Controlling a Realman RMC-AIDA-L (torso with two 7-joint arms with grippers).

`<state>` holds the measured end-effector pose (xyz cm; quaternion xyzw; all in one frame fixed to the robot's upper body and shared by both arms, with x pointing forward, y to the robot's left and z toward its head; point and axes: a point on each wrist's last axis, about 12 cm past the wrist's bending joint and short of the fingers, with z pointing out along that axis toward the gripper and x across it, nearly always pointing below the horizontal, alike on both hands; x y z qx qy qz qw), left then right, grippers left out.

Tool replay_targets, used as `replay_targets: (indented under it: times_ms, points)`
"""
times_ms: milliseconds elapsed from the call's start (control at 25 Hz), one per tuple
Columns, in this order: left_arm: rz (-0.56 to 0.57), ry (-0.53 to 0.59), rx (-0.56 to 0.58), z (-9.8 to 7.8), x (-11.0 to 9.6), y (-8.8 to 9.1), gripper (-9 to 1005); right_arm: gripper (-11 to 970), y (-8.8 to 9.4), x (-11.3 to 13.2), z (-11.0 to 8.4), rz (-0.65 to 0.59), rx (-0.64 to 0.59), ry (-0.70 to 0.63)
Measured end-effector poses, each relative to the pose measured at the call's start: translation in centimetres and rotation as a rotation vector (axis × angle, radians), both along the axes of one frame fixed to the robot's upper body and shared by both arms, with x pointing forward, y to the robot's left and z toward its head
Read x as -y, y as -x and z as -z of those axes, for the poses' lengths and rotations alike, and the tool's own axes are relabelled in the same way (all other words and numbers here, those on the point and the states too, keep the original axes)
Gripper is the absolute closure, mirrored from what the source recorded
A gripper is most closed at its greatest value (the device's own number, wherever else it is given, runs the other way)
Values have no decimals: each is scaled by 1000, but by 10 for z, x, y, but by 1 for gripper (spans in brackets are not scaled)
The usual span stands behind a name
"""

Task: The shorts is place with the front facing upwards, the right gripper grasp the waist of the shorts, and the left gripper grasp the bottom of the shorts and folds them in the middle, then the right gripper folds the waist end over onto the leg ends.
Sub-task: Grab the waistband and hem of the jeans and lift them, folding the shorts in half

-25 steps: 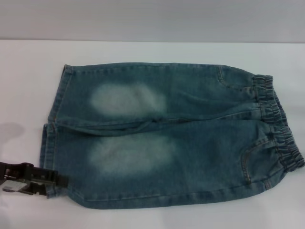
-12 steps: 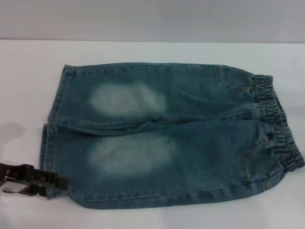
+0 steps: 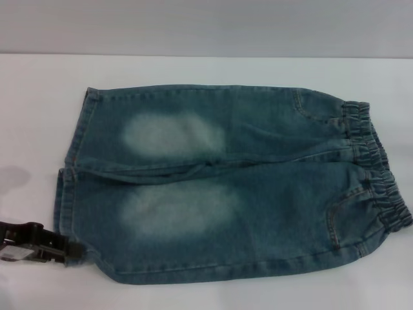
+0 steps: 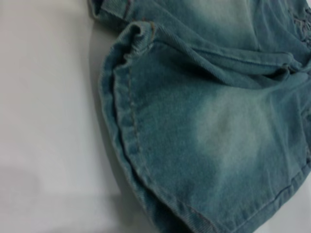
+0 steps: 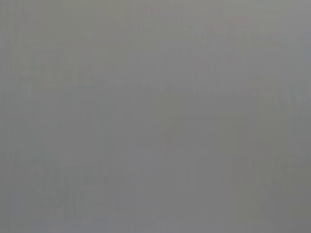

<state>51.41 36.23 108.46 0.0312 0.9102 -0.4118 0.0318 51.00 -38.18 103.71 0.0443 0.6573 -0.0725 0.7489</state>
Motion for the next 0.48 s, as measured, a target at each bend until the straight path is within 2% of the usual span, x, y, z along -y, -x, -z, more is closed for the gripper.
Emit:
replay_targets:
  times_ms: [80,480]
  points:
    - [-10,-5,4,0,-2,-1,547,141,0,0,0,1,-1,0]
    - [-20,-12,-8,2,-2,0,919,141,3,3,1,15,-2,-4]
